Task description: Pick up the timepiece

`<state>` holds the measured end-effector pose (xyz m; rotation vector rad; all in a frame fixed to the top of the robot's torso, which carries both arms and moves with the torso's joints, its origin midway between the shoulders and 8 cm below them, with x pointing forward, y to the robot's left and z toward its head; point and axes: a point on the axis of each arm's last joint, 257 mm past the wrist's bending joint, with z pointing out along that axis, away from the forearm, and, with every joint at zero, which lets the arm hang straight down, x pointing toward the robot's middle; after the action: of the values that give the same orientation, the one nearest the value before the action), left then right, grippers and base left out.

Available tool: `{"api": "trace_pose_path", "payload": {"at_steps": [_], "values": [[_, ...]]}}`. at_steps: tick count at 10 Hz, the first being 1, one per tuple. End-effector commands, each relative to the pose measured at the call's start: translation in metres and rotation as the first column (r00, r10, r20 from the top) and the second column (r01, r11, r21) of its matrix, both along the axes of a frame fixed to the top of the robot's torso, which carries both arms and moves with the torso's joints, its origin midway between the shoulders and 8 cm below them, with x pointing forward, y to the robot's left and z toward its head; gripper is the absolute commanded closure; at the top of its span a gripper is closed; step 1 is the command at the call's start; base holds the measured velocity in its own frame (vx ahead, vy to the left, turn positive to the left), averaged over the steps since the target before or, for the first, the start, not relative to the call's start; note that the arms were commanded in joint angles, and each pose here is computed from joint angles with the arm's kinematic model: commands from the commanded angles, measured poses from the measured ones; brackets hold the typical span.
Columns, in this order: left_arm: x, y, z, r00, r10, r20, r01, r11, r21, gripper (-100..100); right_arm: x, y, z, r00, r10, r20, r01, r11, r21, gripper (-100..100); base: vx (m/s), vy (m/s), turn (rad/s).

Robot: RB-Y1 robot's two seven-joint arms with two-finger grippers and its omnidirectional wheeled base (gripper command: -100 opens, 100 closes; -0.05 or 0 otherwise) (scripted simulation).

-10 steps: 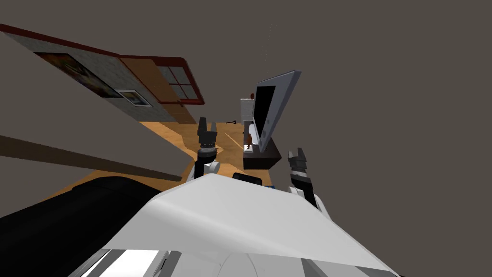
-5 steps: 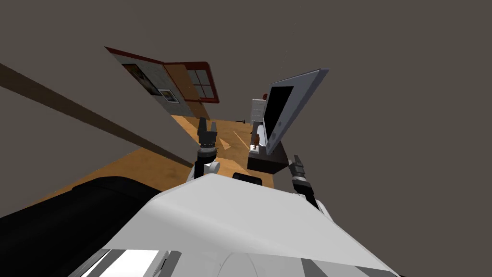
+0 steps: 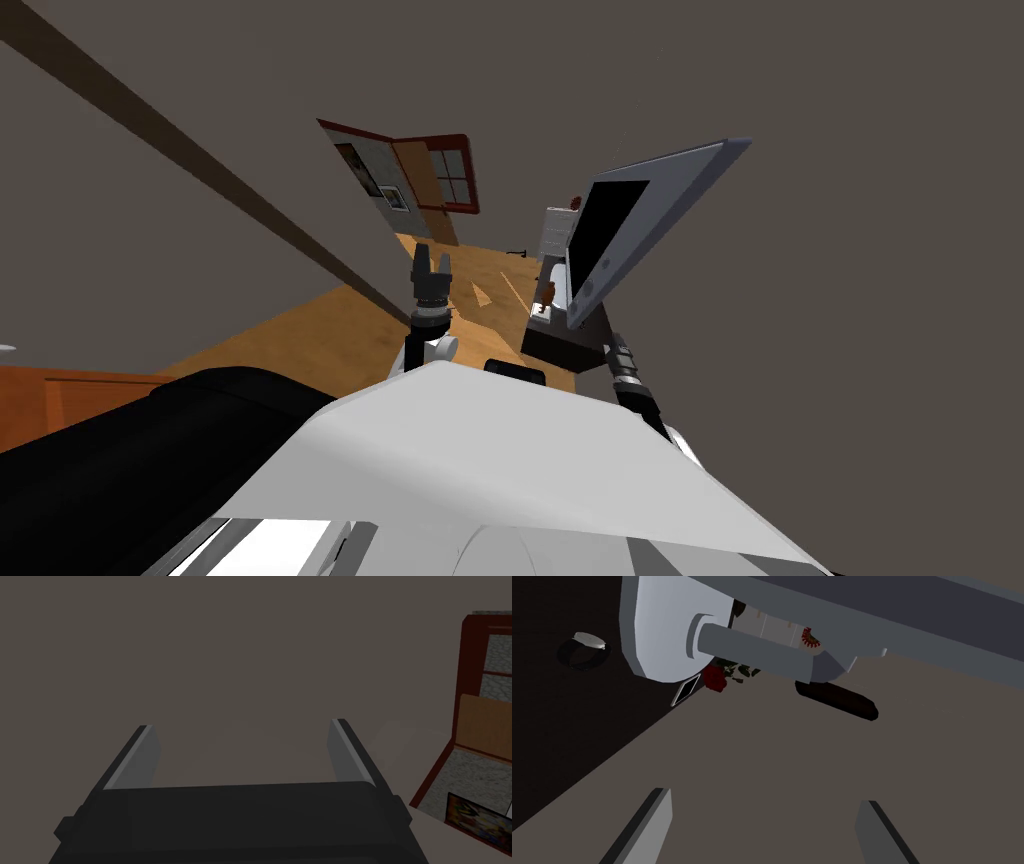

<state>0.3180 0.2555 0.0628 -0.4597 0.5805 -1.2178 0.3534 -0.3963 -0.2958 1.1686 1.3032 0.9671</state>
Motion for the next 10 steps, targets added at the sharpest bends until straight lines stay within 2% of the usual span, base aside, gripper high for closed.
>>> {"api": "trace_pose_path", "payload": {"at_steps": [1,2,3,4,5,7,8,9,10], "values": [[0.0,0.0,0.0,1.0,0.0,0.0,0.0,1.0,0.0,0,-0.013,-0.016,-0.026,0.997,-0.018,-0.072,0.017,1.0,-0.023,-100,-0.016,-0.002,0.365],[0.0,0.0,0.0,1.0,0.0,0.0,0.0,1.0,0.0,0,-0.021,-0.03,-0.042,0.992,-0.033,-0.125,0.027,0.999,-0.046,-100,-0.022,-0.005,0.478],[0.0,0.0,0.0,1.0,0.0,0.0,0.0,1.0,0.0,0,-0.027,-0.035,-0.052,0.988,-0.043,-0.146,0.037,0.998,-0.047,-100,-0.019,-0.01,0.209],[0.0,0.0,0.0,1.0,0.0,0.0,0.0,1.0,0.0,0,-0.035,-0.049,-0.065,0.98,-0.057,-0.193,0.044,0.996,-0.071,-100,-0.021,-0.001,0.392],[0.0,0.0,0.0,1.0,0.0,0.0,0.0,1.0,0.0,0,-0.039,-0.052,-0.072,0.976,-0.065,-0.209,0.051,0.996,-0.072,-100,-0.013,-0.01,0.207],[0.0,0.0,0.0,1.0,0.0,0.0,0.0,1.0,0.0,0,-0.053,-0.071,-0.091,0.959,-0.089,-0.27,0.064,0.993,-0.1,-100,-0.012,-0.002,0.27],[0.0,0.0,0.0,1.0,0.0,0.0,0.0,1.0,0.0,0,-0.053,-0.071,-0.091,0.959,-0.089,-0.27,0.064,0.993,-0.1,-100,0.0,0.0,0.0],[0.0,0.0,0.0,1.0,0.0,0.0,0.0,1.0,0.0,0,-0.063,-0.085,-0.102,0.944,-0.105,-0.313,0.068,0.989,-0.128,-100,-0.012,0.008,0.378],[0.0,0.0,0.0,1.0,0.0,0.0,0.0,1.0,0.0,0,-0.068,-0.089,-0.109,0.937,-0.115,-0.329,0.075,0.989,-0.13,-100,-0.01,-0.005,0.196]]}}
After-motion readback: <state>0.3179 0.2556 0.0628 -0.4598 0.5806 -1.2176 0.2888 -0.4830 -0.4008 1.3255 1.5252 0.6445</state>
